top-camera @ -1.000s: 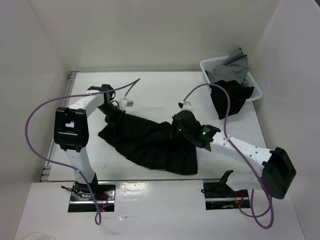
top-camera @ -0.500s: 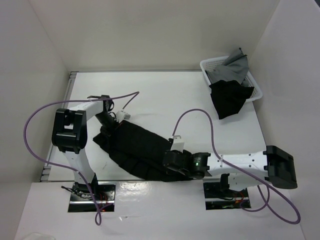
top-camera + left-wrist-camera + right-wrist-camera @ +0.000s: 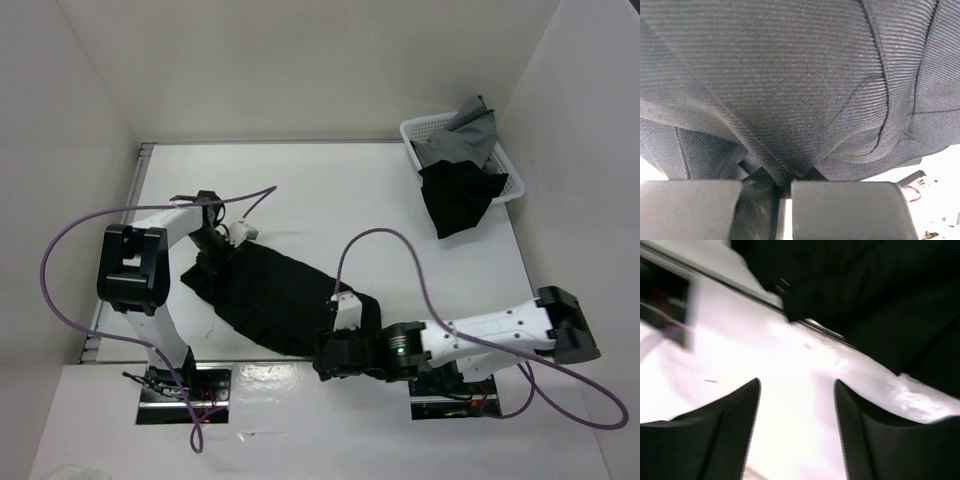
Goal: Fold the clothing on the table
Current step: Fold the skirt
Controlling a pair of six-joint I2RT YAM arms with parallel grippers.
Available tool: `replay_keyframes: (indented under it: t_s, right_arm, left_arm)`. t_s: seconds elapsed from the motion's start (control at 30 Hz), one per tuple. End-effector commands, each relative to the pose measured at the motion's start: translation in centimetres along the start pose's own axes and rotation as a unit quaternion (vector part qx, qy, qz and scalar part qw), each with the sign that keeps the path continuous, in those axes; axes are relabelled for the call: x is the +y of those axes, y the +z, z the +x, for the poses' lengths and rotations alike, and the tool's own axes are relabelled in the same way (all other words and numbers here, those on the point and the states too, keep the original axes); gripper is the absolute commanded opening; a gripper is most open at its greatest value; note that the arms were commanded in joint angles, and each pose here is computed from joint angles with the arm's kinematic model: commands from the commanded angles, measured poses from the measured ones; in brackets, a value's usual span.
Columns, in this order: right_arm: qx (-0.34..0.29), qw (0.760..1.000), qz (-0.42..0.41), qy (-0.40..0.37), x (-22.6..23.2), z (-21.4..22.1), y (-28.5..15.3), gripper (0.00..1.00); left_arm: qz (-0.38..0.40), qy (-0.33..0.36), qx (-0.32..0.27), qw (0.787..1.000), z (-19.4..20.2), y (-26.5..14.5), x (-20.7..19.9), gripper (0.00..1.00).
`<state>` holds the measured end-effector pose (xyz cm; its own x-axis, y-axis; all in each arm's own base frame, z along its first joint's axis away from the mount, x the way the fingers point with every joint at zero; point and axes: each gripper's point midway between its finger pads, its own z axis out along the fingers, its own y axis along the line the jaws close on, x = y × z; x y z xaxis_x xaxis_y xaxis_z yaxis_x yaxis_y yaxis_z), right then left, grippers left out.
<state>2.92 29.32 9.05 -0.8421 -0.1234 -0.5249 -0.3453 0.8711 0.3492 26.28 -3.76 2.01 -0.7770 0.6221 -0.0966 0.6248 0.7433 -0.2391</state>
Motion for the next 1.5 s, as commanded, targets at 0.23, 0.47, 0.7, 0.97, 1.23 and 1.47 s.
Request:
replay_keyframes:
  t_s: [0.23, 0.47, 0.7, 0.97, 1.23, 1.47]
  right_arm:
    - [-0.087, 0.989, -0.019, 0.121, -1.4, -10.3, 3.1, 0.07]
    - [-0.051, 0.985, 0.04, 0.162, -6.3, -11.8, 9.7, 0.0]
    - [0.01, 0.977, 0.119, 0.179, -10.6, -10.4, 12.5, 0.0]
    - [-0.044, 0.969, 0.155, 0.186, -17.0, -19.2, 12.7, 0.0]
    - [-0.077, 0.967, 0.153, 0.19, -18.9, -23.7, 11.3, 0.17]
    - [-0.076, 0.958, 0.14, 0.238, -18.9, -22.2, 4.9, 0.86]
  left_arm:
    - [0.001, 0.009, -0.006, 1.0, 0.6, -0.6, -0.8, 0.03]
    - [-0.012, 0.018, -0.013, 1.0, 0.6, -1.5, -1.1, 0.57]
    - [-0.136, 0.058, -0.089, 0.985, -1.8, -9.6, -0.2, 0.68]
    - [-0.147, 0.114, -0.102, 0.977, -7.2, -7.6, -3.2, 0.72]
    - [-0.192, 0.112, -0.096, 0.97, -12.3, -0.9, -3.6, 0.73]
    - [-0.161, 0.125, -0.063, 0.977, -11.3, 2.6, -6.5, 0.73]
